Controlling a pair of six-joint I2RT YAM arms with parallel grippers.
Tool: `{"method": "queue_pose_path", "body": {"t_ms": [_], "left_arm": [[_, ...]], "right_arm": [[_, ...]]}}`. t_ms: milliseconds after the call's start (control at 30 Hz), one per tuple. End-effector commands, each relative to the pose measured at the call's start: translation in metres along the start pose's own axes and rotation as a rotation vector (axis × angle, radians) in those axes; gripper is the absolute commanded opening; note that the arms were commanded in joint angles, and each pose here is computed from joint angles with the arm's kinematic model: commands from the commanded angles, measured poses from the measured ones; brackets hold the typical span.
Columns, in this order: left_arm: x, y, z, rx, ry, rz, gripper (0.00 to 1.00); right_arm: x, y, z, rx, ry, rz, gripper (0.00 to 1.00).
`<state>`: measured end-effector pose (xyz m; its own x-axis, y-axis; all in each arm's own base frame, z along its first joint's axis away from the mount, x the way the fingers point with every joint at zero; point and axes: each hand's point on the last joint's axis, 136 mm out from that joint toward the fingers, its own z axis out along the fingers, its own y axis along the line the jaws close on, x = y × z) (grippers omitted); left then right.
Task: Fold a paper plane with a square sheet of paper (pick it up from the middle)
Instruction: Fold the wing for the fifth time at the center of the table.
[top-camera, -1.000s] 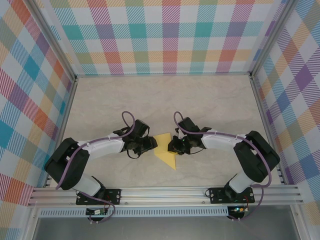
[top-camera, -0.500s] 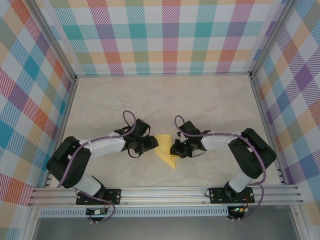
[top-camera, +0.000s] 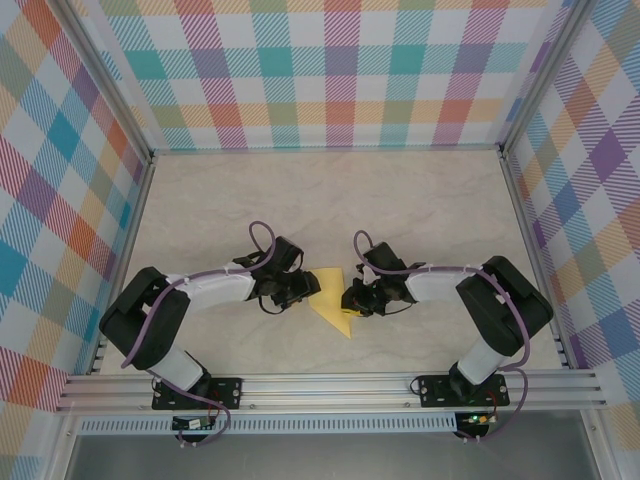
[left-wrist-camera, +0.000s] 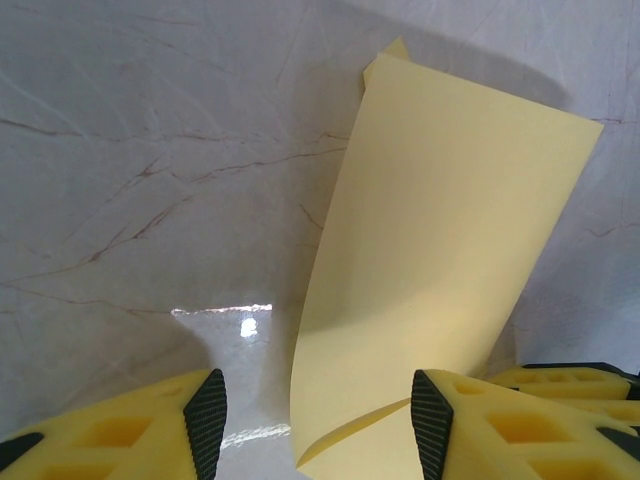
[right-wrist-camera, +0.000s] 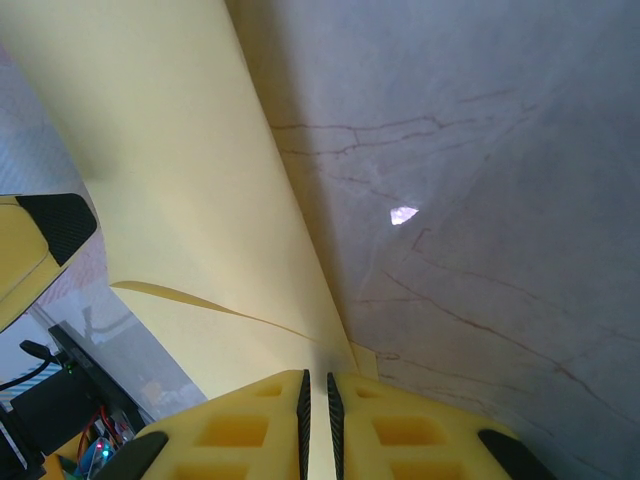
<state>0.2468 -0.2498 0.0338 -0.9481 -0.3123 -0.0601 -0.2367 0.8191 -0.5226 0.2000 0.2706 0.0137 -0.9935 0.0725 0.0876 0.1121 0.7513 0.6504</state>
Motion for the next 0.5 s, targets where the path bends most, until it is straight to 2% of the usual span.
{"method": "queue_pose_path", "body": {"t_ms": [0, 467], "left_arm": [[-0.0055, -0.0090, -0.0002, 0.034, -0.004, -0.020, 0.53], [-0.0016, -0.0051, 0.0088, 0.038, 0.016, -0.047, 0.52]], "right_arm": [[0.0033, -0.0328, 0.0085, 0.100, -0.001, 0.063, 0.17], [0.0025, -0.0394, 0.0095, 0.114, -0.008, 0.079, 0.17]]}}
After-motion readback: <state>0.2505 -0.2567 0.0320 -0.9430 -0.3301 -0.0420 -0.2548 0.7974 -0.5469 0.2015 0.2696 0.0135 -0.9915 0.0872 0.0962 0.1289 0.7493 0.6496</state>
